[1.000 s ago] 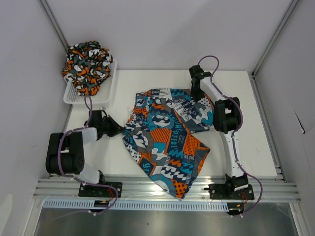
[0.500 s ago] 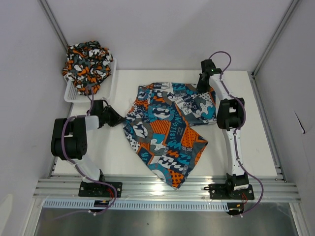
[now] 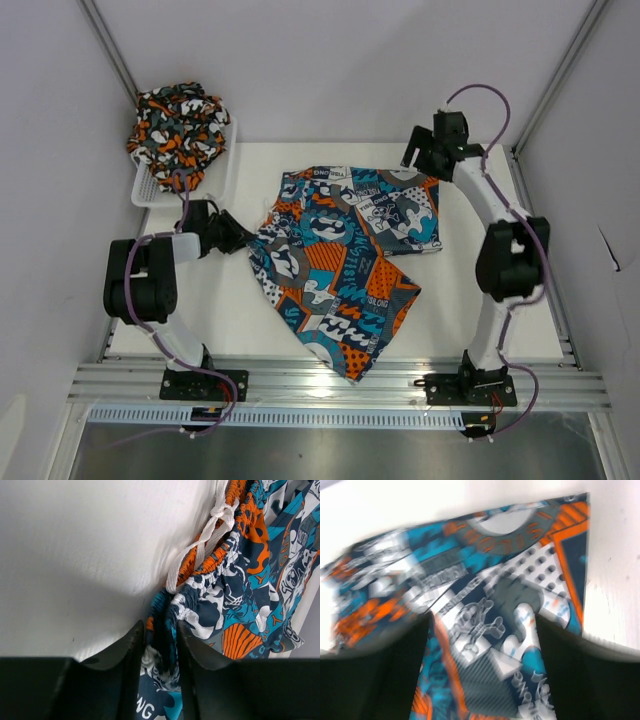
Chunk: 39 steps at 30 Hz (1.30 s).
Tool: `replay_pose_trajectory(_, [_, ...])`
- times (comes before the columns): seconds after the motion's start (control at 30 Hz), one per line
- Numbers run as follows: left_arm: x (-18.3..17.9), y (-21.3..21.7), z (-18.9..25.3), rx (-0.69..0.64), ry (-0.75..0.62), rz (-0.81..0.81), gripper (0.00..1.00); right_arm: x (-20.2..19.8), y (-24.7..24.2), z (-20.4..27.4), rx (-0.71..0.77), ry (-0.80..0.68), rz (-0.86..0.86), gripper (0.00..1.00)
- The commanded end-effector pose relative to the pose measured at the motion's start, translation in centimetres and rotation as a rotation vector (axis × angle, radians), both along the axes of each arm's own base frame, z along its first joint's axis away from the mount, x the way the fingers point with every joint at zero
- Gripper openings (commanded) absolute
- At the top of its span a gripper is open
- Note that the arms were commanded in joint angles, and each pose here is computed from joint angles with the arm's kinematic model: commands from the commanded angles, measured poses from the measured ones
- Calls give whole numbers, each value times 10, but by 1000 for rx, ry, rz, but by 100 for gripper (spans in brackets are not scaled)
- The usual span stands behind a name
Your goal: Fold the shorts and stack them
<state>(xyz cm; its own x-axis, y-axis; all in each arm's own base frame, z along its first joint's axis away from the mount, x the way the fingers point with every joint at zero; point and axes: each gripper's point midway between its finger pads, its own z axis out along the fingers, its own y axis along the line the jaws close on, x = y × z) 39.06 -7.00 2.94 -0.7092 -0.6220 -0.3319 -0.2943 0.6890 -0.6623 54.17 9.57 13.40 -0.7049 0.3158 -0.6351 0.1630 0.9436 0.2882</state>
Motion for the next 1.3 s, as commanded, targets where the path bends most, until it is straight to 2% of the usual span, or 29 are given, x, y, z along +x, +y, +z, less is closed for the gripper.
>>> replay_pose_trajectory(0.0, [14, 8, 27, 13, -137, -6, 37, -32, 25, 127, -20, -377, 18, 90])
replay_pose_trajectory(0.03, [11, 7, 25, 16, -137, -11, 37, -42, 25, 127, -36, -403, -2, 98])
replay_pose_trajectory(0.07, [11, 7, 27, 20, -148, -20, 37, -50, 26, 126, -44, -430, -15, 100])
replay_pose_trajectory(0.1, [11, 7, 29, 21, -161, -22, 37, -56, 25, 105, -51, -457, -33, 100])
replay_pose_trajectory(0.13, [9, 5, 32, 19, -172, -31, 37, -62, 24, 106, -33, -486, -36, 99])
replay_pose_trajectory(0.2, [8, 5, 37, 23, -200, -41, 38, -55, 19, 99, 44, -516, -84, 100])
replay_pose_trajectory(0.23, [6, 5, 39, 27, -209, -40, 38, -47, 23, 84, 78, -479, -75, 99])
replay_pose_trajectory(0.27, [5, 5, 39, 32, -212, -42, 39, -45, 48, 80, 164, -442, 65, 92])
replay_pose_trajectory(0.3, [5, 5, 40, 34, -221, -45, 39, -44, 55, 67, 207, -359, 106, 99])
replay_pose_trajectory(0.33, [6, 5, 41, 35, -224, -45, 40, -41, 64, 57, 237, -288, 145, 99])
replay_pose_trajectory(0.37, [6, 5, 42, 34, -224, -46, 40, -19, 83, 64, 282, -263, 209, 100])
replay_pose_trajectory(0.4, [7, 5, 42, 35, -227, -47, 40, -16, 88, 55, 268, -212, 247, 99])
replay_pose_trajectory(0.47, [7, 5, 42, 34, -228, -50, 39, -4, 111, 50, 301, -232, 322, 99])
replay_pose_trajectory(0.53, [6, 6, 42, 41, -226, -48, 40, 15, 120, 71, 336, -420, 314, 99])
replay_pose_trajectory(0.57, [6, 6, 42, 42, -226, -47, 40, 6, 122, 50, 349, -433, 327, 99])
replay_pose_trajectory(0.6, [7, 6, 42, 44, -228, -47, 40, 16, 123, 75, 381, -580, 309, 99])
replay_pose_trajectory(0.67, [7, 8, 43, 52, -230, -42, 40, 21, 123, 70, 416, -678, 277, 100])
replay_pose_trajectory(0.77, [7, 7, 45, 53, -232, -44, 40, 36, 130, 56, 551, -730, 348, 99])
replay_pose_trajectory(0.8, [8, 8, 45, 56, -233, -43, 40, 42, 131, 51, 609, -720, 349, 99])
replay_pose_trajectory(0.83, [8, 9, 44, 60, -231, -42, 40, 46, 133, 45, 727, -673, 319, 99])
replay_pose_trajectory(0.87, [7, 9, 43, 64, -228, -40, 40, 53, 135, 35, 768, -683, 348, 99])
replay_pose_trajectory(1.0, [9, 12, 43, 81, -224, -33, 39, 62, 148, 5, 773, -611, 371, 100])
replay_pose_trajectory(1.1, [9, 12, 41, 82, -220, -32, 39, 55, 161, -3, 832, -566, 417, 99])
replay_pose_trajectory(1.23, [9, 13, 41, 84, -217, -30, 39, 20, 189, -16, 881, -523, 521, 99])
replay_pose_trajectory(1.27, [8, 13, 39, 86, -213, -30, 39, 13, 194, -11, 881, -551, 546, 99])
